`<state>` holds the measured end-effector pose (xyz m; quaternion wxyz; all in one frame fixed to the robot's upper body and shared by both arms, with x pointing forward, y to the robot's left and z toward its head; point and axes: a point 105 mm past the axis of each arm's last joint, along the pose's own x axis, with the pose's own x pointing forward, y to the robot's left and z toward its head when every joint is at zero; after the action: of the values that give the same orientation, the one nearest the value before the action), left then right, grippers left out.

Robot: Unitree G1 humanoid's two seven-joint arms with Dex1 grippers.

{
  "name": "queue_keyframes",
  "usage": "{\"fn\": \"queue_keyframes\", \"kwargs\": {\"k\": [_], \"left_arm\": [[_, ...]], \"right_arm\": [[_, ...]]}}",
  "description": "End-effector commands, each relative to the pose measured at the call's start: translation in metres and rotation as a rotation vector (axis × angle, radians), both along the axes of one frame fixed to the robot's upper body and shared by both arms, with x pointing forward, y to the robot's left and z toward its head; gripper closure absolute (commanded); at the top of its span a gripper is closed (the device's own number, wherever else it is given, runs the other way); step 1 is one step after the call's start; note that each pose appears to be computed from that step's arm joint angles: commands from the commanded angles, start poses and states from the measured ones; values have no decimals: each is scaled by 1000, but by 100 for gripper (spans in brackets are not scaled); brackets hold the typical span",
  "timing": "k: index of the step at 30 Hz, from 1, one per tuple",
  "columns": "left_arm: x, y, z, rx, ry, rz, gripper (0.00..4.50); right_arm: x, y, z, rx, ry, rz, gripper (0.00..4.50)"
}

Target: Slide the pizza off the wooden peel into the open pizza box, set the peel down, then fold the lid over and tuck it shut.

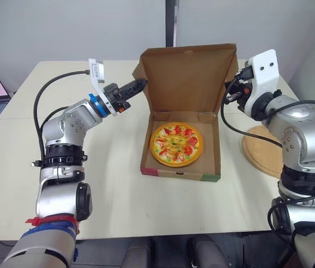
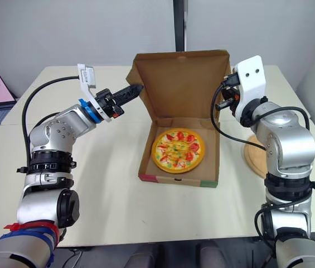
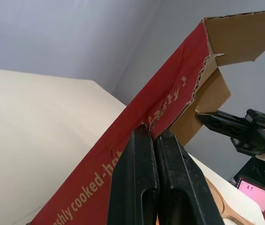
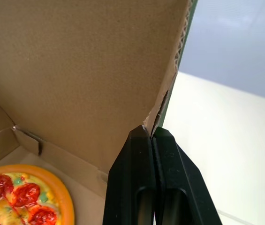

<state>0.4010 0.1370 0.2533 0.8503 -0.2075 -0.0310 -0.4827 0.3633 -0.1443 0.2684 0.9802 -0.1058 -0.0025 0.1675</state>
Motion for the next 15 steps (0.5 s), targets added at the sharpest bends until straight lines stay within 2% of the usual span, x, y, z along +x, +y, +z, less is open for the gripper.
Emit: {"fn": "queue_keyframes", "kwargs": {"k": [1, 8, 15], "left_arm": [[-2, -15, 12, 12, -50, -49, 450], [-8, -16, 7, 81, -89, -38, 450], [-28, -10, 8, 127, -131, 13, 450]], "right_arm": [[-16, 13, 12, 14, -53, 34, 447], [-27, 12, -7, 3, -38, 5, 447], [-42, 16, -18, 34, -51, 14, 447]]}}
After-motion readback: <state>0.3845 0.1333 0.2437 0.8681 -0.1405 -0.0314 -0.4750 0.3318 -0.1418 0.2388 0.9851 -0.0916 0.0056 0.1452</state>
